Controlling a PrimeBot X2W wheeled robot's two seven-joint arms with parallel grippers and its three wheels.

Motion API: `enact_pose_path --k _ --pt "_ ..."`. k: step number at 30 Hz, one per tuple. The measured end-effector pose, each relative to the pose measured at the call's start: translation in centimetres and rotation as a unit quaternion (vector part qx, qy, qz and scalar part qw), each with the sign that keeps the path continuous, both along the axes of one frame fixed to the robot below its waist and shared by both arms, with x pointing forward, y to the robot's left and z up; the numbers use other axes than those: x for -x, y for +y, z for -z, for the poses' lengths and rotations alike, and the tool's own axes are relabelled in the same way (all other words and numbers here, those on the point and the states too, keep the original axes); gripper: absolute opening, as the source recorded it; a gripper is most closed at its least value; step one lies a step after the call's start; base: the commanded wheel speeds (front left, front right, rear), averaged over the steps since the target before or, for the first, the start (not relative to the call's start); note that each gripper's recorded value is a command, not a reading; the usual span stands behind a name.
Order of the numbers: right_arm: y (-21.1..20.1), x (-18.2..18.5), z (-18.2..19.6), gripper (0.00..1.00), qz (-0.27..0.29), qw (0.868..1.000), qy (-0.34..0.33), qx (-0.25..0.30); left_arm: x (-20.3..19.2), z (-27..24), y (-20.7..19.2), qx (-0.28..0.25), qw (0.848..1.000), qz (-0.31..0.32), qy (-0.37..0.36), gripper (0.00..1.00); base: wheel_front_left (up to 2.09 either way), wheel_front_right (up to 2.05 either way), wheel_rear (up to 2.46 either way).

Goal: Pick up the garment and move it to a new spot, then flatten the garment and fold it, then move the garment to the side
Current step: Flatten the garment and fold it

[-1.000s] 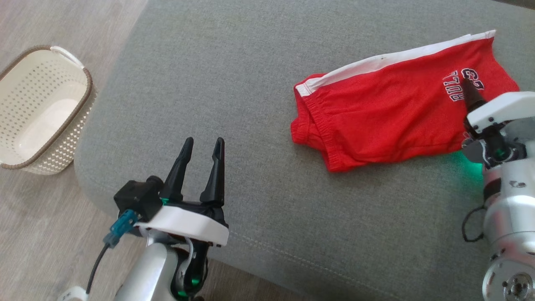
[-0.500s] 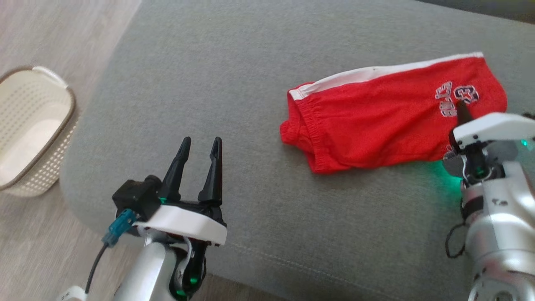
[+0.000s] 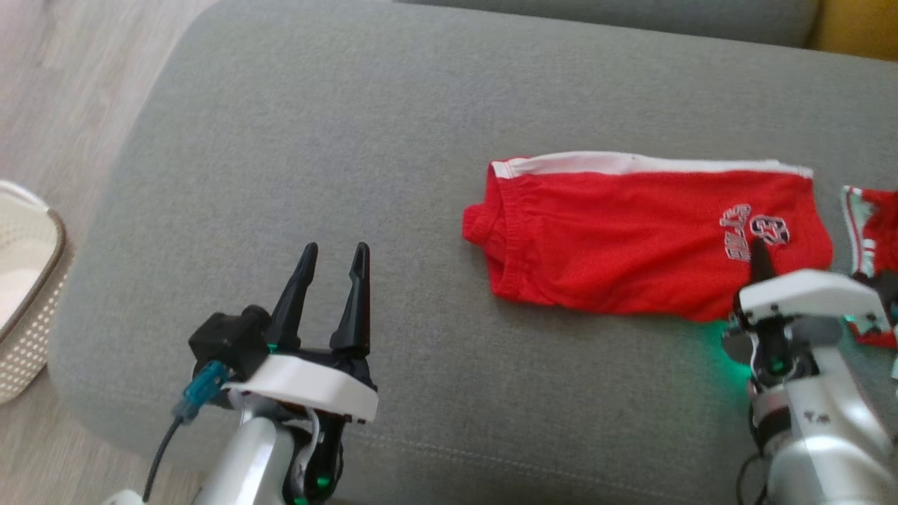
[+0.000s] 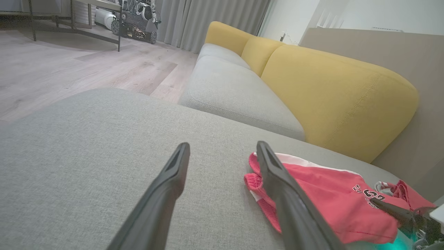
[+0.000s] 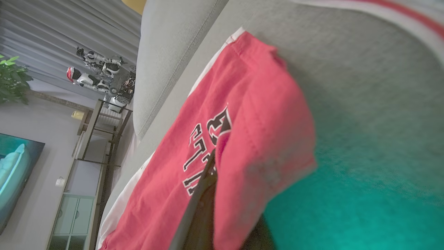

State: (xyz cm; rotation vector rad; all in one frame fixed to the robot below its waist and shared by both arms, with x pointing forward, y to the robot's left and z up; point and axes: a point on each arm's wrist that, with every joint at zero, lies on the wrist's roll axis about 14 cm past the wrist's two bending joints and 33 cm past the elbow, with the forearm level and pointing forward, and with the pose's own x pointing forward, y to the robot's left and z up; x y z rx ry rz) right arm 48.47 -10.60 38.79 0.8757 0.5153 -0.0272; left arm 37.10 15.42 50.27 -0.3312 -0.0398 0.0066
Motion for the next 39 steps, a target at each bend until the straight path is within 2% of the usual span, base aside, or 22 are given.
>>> enact_pose_path --k 8,16,21,26,34,39 --pt "-2.3 2.1 0.4 0.00 0.034 0.999 -0.010 0.012 0.2 0.2 -1.1 0.000 1.000 0.017 0.001 1.00 0.00 0.00 0.00" --pt "-0.7 1.1 -1.8 0.00 0.000 0.996 -0.064 0.057 0.5 0.0 -1.2 -0.001 1.000 0.018 -0.001 1.00 0.00 0.00 0.00" --pt "4.4 -0.2 -5.4 0.00 -0.074 0.986 -0.134 0.063 0.9 -0.2 -0.4 -0.003 1.000 0.005 -0.003 1.00 0.00 0.00 0.00" --pt "9.3 0.5 -7.1 0.00 -0.142 0.975 -0.166 0.042 1.4 -0.1 0.2 -0.003 1.000 -0.003 -0.002 1.00 0.00 0.00 0.00" --pt "14.4 2.4 -7.2 0.00 -0.224 0.958 -0.174 0.036 2.0 -0.1 1.2 -0.005 1.000 -0.019 -0.001 1.00 0.00 0.00 0.00" --pt "16.6 4.0 -5.7 0.00 -0.271 0.948 -0.161 0.047 2.4 0.0 1.8 -0.006 1.000 -0.030 0.001 1.00 0.00 0.00 0.00"
